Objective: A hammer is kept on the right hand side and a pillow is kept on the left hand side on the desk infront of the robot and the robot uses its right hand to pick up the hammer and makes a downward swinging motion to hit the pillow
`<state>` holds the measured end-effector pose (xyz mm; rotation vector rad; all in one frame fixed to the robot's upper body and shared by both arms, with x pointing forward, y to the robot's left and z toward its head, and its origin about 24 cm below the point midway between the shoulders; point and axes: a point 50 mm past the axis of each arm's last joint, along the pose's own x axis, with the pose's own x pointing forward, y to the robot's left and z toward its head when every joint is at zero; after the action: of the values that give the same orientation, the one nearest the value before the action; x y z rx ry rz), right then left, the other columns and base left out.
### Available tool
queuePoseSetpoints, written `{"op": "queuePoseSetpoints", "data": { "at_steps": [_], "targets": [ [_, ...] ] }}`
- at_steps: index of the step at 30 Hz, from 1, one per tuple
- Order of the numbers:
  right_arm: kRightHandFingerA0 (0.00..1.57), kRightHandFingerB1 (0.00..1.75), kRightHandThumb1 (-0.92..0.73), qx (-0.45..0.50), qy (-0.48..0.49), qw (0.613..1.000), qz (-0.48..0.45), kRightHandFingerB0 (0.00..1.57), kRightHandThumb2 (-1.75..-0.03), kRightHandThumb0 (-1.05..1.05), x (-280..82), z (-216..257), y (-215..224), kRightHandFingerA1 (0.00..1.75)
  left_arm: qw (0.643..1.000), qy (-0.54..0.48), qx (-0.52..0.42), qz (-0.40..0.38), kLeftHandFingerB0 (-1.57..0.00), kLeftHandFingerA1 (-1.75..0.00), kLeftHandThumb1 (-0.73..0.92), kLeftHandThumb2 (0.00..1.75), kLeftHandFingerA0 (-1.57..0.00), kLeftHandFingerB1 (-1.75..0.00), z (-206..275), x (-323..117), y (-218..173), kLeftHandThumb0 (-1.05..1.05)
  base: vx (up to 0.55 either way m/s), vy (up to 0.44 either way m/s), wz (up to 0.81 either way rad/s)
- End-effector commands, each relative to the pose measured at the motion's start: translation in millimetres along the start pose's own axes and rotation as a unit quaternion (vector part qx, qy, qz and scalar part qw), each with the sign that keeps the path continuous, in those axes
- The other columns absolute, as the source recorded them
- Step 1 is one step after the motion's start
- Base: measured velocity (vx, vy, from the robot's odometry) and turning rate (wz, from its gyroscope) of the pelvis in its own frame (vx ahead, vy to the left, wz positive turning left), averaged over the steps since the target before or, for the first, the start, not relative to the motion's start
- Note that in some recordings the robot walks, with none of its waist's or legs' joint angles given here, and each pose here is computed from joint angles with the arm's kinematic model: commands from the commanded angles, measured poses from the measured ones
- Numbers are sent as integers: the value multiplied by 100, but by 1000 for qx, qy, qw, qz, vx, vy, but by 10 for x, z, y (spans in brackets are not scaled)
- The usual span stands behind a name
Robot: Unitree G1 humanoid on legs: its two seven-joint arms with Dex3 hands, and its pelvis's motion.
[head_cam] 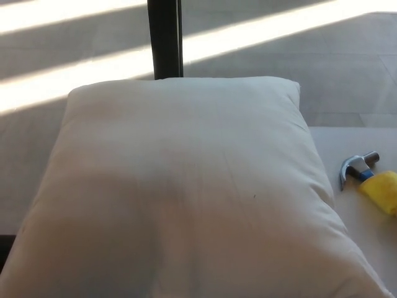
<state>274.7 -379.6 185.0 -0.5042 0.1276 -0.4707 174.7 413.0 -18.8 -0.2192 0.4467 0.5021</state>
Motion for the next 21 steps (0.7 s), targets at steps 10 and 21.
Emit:
{"op": "queuePoseSetpoints", "data": {
  "at_steps": [10, 21],
  "targets": [
    [0, 23, -84, 268, 194, 795, -508, 0, -66, -73, -1048, -1652, -730, 8, 998, 21, 8, 61, -60, -58, 83, 65, -64, -47, -58, -85, 204, -81, 0, 0, 0],
    [0, 0, -90, 326, 312, 774, -445, 0, -66, -70, -1372, -2216, -345, 8, 996, 37, 8, 86, -63, -57, 82, 65, -68, -49, -146, -156, 310, -79, 0, 0, 0]
  ]
}}
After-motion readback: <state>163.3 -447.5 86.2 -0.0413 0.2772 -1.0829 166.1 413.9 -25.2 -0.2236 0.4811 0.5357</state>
